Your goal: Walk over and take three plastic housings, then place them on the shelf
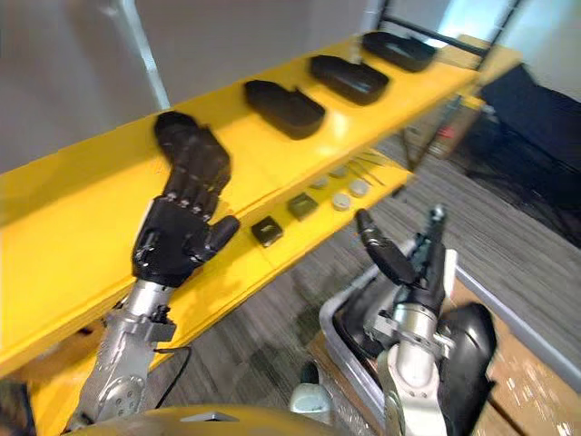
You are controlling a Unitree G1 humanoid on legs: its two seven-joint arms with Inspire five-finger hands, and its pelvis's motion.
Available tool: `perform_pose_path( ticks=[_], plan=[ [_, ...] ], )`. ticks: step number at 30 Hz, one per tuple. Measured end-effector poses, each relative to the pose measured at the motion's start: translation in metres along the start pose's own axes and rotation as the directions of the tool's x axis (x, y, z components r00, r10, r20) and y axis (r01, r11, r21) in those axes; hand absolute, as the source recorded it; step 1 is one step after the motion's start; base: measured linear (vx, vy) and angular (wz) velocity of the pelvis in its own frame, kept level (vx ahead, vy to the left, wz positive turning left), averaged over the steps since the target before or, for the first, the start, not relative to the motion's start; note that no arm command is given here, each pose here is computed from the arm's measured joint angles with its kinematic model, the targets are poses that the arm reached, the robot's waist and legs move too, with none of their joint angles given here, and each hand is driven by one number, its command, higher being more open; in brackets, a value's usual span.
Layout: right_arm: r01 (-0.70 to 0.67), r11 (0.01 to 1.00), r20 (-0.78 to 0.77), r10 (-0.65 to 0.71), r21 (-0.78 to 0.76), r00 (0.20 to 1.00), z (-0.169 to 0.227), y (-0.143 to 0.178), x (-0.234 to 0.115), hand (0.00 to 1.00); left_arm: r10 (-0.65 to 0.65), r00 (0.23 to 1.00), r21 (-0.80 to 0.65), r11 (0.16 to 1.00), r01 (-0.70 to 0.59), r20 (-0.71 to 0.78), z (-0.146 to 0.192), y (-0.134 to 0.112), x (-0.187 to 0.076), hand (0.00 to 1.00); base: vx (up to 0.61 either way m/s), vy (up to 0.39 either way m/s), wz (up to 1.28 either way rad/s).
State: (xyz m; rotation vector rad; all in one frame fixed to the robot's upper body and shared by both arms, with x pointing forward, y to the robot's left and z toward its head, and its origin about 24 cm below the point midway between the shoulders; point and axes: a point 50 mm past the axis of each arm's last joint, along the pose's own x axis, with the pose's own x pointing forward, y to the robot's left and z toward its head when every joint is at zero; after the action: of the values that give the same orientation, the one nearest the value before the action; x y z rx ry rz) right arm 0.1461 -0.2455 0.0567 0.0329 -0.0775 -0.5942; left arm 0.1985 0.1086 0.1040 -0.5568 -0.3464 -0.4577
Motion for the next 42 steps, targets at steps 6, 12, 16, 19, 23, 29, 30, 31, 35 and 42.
perform_pose_path(
  ticks=[6, 12, 16, 19, 23, 29, 30, 31, 35, 42],
  plan=[
    [0.204, 0.977, -0.003, -0.204, 0.057, 0.979, 0.0, -0.057, -0.025, 1.0, 0.017, 0.999, 0.023, 1.0, -0.016, -0.029, -0.009, 0.005, 0.023, 1.0, -0.04, 0.017, -0.74],
    [0.082, 0.992, 0.009, -0.083, 0.091, 0.997, -0.002, -0.041, -0.022, 1.0, 0.039, 0.999, 0.029, 0.999, -0.038, -0.017, -0.008, 0.002, 0.03, 1.0, -0.06, -0.016, -0.43],
    [-0.008, 0.995, 0.036, 0.004, 0.098, 0.999, -0.004, -0.029, -0.004, 1.0, 0.12, 0.993, 0.069, 0.991, -0.119, -0.002, -0.002, 0.015, 0.025, 1.0, -0.1, -0.017, -0.57],
    [-0.044, 0.993, 0.064, 0.037, 0.111, 0.997, -0.002, -0.023, 0.008, 1.0, 0.231, 0.973, 0.105, 0.967, -0.232, 0.013, 0.006, 0.035, 0.01, 1.0, -0.12, -0.002, -0.75],
    [-0.056, 0.99, 0.042, 0.051, 0.126, 0.998, -0.01, -0.02, 0.017, 1.0, 0.333, 0.943, 0.134, 0.934, -0.332, 0.011, 0.01, 0.051, -0.01, 1.0, -0.09, 0.079, -0.28],
    [-0.104, 0.983, -0.058, 0.114, 0.148, 0.992, -0.033, 0.002, 0.014, 1.0, 0.26, 0.965, 0.113, 0.958, -0.262, 0.031, 0.013, 0.041, -0.006, 1.0, -0.07, 0.09, 0.47],
    [-0.08, 0.983, -0.088, 0.095, 0.163, 0.992, -0.04, 0.004, 0.012, 1.0, 0.237, 0.971, 0.102, 0.965, -0.24, 0.038, 0.011, 0.037, -0.003, 1.0, -0.05, 0.039, 0.54],
    [-0.059, 0.983, -0.112, 0.079, 0.175, 0.991, -0.045, 0.006, 0.009, 1.0, 0.22, 0.975, 0.099, 0.97, -0.222, 0.032, 0.009, 0.033, -0.002, 1.0, -0.08, 0.044, 0.42],
    [-0.071, 0.965, -0.184, 0.12, 0.253, 0.976, -0.057, 0.02, -0.013, 1.0, 0.18, 0.984, 0.117, 0.977, -0.177, -0.011, 0.002, 0.025, -0.005, 1.0, -0.25, 0.114, -0.21],
    [-0.27, 0.91, -0.105, 0.316, 0.315, 0.943, -0.043, 0.079, -0.008, 1.0, 0.179, 0.984, 0.117, 0.977, -0.18, 0.017, 0.01, 0.027, -0.006, 1.0, -0.29, 0.078, -0.58]
  ],
)
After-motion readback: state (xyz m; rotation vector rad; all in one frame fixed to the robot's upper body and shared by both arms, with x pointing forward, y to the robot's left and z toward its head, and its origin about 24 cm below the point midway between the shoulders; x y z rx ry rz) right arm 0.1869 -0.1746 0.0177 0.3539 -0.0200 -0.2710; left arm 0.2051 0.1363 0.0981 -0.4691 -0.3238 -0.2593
